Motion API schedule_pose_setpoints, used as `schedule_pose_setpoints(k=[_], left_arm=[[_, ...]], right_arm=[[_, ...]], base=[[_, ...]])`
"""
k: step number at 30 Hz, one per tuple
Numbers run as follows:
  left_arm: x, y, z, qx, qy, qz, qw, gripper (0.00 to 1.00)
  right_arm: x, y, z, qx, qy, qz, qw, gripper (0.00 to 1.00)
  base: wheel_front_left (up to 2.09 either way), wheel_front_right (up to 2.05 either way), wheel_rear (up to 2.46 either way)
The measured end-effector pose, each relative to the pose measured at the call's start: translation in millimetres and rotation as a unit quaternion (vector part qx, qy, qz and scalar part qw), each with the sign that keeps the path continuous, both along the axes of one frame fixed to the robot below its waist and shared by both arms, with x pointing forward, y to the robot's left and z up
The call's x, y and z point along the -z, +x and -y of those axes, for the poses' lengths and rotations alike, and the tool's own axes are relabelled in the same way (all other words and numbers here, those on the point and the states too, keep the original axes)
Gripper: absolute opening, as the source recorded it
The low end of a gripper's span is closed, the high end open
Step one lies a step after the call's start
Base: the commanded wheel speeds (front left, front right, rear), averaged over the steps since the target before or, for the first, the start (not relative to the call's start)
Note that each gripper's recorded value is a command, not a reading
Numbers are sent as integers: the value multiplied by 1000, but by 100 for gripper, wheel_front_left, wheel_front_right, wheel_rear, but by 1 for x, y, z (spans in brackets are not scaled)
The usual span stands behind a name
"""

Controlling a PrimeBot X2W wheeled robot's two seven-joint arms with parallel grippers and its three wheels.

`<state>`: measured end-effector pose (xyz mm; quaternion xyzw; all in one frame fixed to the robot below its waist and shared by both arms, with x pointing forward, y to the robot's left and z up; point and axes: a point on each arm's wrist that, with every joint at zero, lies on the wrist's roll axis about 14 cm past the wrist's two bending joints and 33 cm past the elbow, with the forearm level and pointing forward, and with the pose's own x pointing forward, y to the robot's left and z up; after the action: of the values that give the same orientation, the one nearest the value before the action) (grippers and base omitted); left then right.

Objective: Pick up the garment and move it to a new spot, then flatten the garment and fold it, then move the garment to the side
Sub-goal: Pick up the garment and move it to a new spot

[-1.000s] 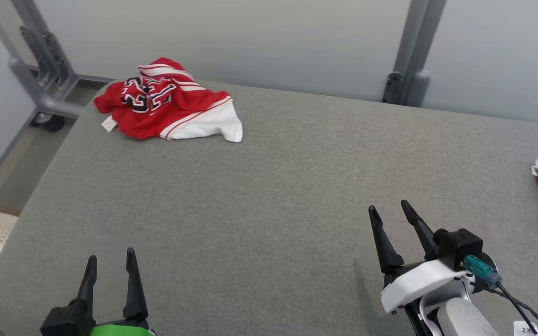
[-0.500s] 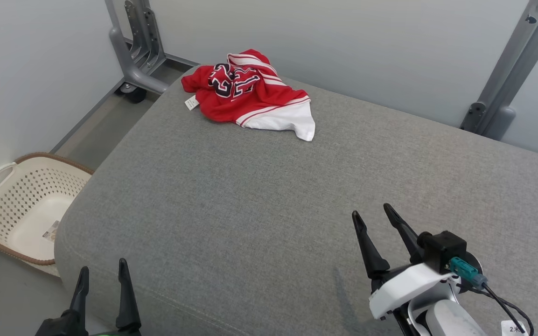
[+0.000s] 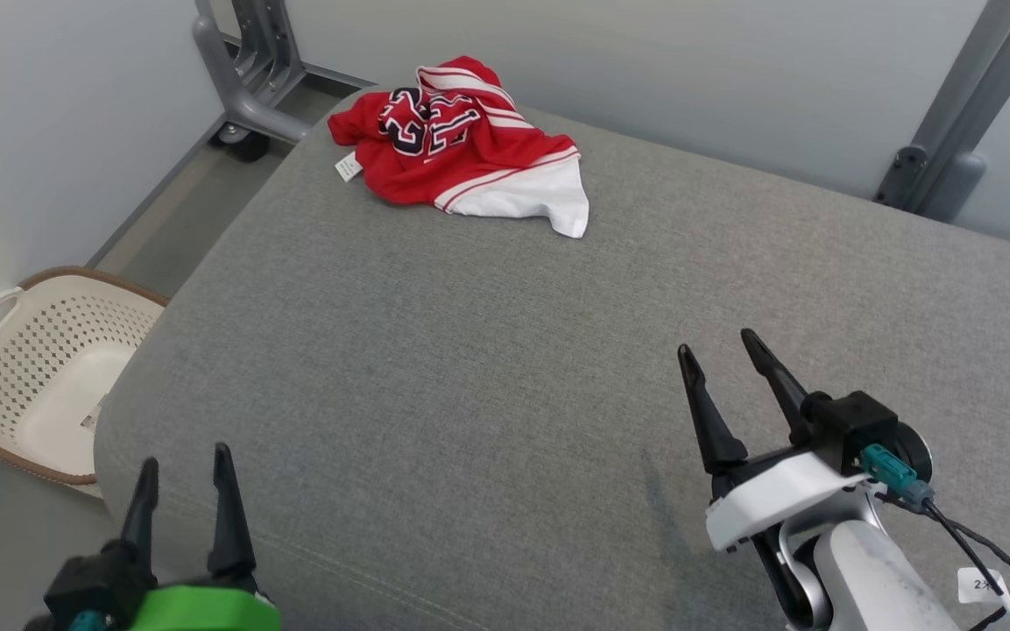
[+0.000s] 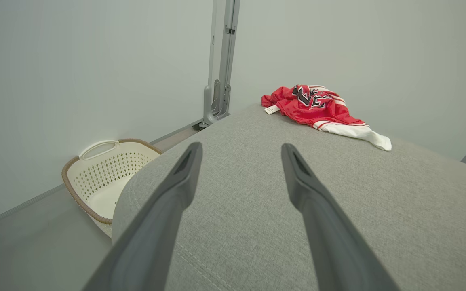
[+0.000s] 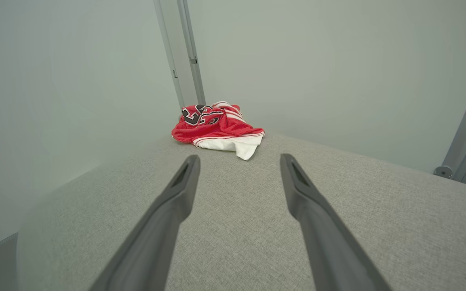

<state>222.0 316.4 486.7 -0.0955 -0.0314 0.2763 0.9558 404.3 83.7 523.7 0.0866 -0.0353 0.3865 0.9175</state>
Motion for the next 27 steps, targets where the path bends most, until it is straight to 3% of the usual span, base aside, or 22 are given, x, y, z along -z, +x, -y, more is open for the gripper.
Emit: schedule_pose_setpoints(k=[6,14,17,22,27], left_arm=[[-37,53,-23,33,74,13,997,100],[-90,165,-35,118,168,4,979,100],[-86,212,-32,151,174,-28,973,100],[-69,286,-14,199,140,-66,968,100],[-20,333,-1,230,119,-131,957,100]], right_arm=[[-11,27,12,27,2,23,999,100],[-15,69,45,82,-1,49,995,100],[-10,84,63,108,-5,51,993,100],[4,100,93,145,-17,49,988,100],[22,109,119,175,-31,37,983,100]], base=[[0,0,0],[0,0,0],[0,0,0],[0,0,0],[0,0,0]])
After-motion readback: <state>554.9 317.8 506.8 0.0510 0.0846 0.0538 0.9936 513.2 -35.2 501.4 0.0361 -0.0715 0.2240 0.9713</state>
